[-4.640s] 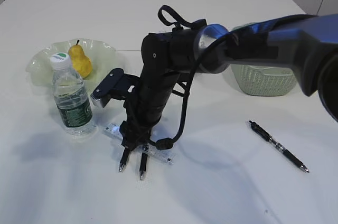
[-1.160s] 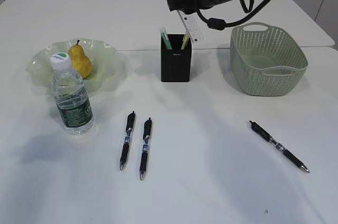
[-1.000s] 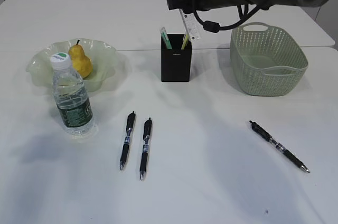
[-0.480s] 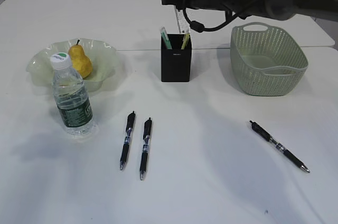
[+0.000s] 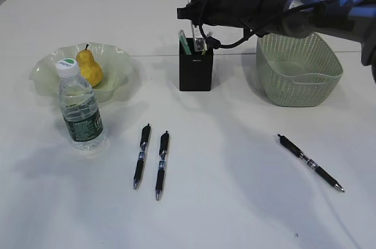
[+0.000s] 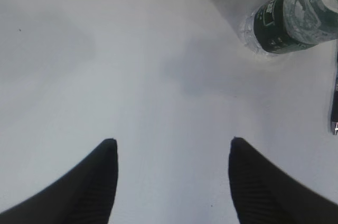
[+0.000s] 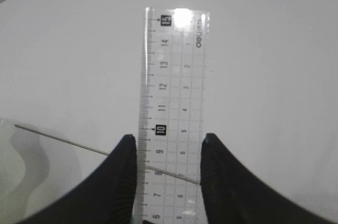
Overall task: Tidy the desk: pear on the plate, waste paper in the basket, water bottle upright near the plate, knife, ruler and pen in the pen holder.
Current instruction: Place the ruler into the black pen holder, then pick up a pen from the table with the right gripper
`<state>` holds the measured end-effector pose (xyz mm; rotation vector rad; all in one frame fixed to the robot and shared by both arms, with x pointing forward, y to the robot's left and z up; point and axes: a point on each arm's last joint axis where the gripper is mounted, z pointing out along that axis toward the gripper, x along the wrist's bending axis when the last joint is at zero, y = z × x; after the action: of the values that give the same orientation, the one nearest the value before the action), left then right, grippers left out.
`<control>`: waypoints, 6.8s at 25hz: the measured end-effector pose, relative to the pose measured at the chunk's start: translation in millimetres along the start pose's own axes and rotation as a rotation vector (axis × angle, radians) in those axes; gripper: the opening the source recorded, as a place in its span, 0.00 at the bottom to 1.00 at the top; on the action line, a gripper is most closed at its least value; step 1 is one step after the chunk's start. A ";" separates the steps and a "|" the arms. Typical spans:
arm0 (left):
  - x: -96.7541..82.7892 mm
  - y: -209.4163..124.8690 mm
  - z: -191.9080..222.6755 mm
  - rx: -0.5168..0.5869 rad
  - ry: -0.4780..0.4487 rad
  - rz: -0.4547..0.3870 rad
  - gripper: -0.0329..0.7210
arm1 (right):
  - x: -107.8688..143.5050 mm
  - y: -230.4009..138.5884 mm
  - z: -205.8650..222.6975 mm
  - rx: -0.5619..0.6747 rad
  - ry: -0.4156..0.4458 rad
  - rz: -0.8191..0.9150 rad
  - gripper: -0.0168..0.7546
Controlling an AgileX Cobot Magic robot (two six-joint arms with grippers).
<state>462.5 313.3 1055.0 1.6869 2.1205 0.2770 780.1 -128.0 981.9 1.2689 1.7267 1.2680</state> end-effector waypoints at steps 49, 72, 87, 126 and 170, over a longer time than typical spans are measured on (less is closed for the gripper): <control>-0.1 0.0 0.0 0.000 -0.001 -0.001 0.66 | 4.0 -30.2 12.7 0.102 0.060 0.130 0.48; -0.1 0.0 0.0 0.000 -0.001 -0.001 0.66 | 21.4 73.2 -81.0 0.221 0.179 -0.098 0.48; 0.0 -3.5 -0.1 0.039 0.000 -0.001 0.66 | 14.8 104.1 -191.6 0.452 0.056 -0.179 0.48; -0.2 -8.1 -0.4 0.089 -0.002 -0.003 0.66 | -47.4 -94.7 -193.2 1.147 -0.081 -0.170 0.47; -0.3 -5.4 -0.2 0.060 -0.003 -0.003 0.66 | -48.4 -140.8 -150.1 1.238 -0.022 -0.090 0.14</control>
<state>457.7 311.7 1053.0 1.7157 2.1492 0.2124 617.2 -232.0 896.4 1.7376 2.5990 -0.0222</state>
